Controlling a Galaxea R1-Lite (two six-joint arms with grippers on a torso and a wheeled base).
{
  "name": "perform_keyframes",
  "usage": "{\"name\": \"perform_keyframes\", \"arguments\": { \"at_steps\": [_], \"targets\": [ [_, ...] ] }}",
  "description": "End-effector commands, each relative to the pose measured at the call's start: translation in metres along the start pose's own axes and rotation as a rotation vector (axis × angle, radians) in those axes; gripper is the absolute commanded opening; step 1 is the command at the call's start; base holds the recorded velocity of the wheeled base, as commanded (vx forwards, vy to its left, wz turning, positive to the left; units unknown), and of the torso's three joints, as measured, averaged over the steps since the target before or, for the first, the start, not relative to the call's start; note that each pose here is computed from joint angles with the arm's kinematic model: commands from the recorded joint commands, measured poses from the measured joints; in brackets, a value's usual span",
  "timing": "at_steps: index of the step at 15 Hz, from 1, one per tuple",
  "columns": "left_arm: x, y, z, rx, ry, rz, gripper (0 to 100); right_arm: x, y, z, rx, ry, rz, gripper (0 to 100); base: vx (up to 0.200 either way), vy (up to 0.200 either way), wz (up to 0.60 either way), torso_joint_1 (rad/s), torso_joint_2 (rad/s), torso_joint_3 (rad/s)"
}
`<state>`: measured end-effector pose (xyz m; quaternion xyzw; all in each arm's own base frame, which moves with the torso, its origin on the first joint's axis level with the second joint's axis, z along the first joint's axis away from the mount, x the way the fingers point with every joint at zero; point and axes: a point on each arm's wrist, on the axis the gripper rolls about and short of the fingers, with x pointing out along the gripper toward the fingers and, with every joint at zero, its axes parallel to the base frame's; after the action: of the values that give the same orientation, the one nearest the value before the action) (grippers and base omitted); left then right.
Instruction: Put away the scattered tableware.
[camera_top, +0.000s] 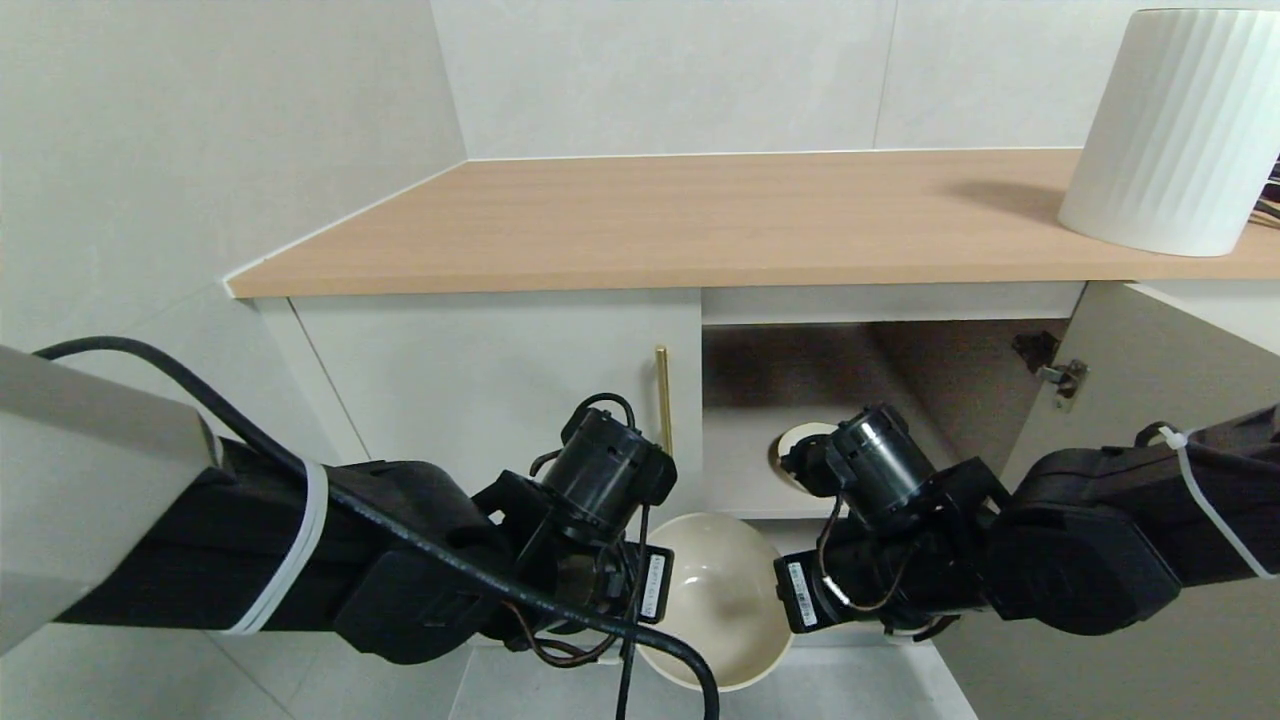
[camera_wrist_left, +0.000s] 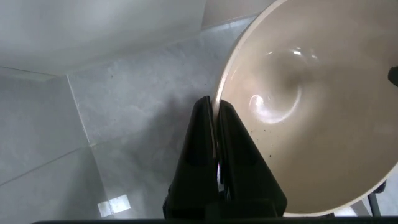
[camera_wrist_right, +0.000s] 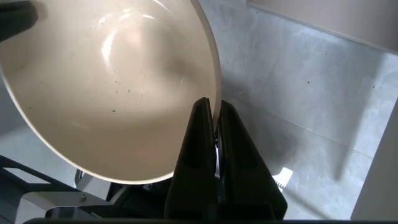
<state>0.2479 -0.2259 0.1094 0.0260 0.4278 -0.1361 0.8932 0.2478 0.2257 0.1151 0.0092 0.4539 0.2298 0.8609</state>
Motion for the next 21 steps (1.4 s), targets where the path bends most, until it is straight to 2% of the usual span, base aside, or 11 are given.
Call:
{"name": "perform_keyframes", "arguments": {
  "at_steps": [1,3,4,5,6,9,11,18,21],
  "targets": [
    [0.001,0.0,0.0,0.0,-0.001,0.0,0,0.002,0.0,-0.001,-0.002,0.006,-0.003,0,0.0,0.0,0.0,0.0,0.0,0.0],
    [0.001,0.0,0.0,0.001,0.002,0.001,0,0.001,0.0,-0.001,-0.002,0.005,-0.002,0,0.0,0.0,0.0,0.0,0.0,0.0],
    [0.0,-0.001,0.0,-0.002,0.0,-0.003,100,0.002,0.0,-0.001,-0.002,0.003,-0.01,0,0.0,0.0,0.0,0.0,0.0,0.0],
    [0.0,-0.001,0.001,-0.021,-0.002,-0.005,100,0.003,-0.001,-0.002,-0.002,0.004,-0.02,0,0.0,0.0,0.0,0.0,0.0,0.0],
    [-0.001,-0.001,0.001,-0.027,-0.006,-0.007,100,0.005,-0.001,-0.003,-0.004,0.008,-0.03,0,0.0,0.0,0.0,0.0,0.0,0.0],
    [-0.004,-0.001,0.003,-0.029,-0.015,-0.012,100,0.01,-0.004,-0.004,-0.004,0.013,-0.058,0,0.0,0.0,0.0,0.0,0.0,0.0],
    [-0.003,-0.001,0.003,-0.029,-0.014,-0.011,100,0.013,-0.015,-0.002,0.011,0.017,-0.095,0,0.0,0.0,0.0,0.0,0.0,0.0],
    [-0.013,0.0,0.006,-0.037,-0.036,-0.02,100,0.055,-0.075,0.005,0.139,0.063,-0.28,0,0.0,0.0,0.0,0.0,0.0,0.0],
    [-0.013,0.0,0.005,-0.035,-0.035,-0.019,100,0.058,-0.099,0.017,0.214,0.008,-0.309,0,0.0,0.0,0.0,0.0,0.0,0.0]
  ]
}}
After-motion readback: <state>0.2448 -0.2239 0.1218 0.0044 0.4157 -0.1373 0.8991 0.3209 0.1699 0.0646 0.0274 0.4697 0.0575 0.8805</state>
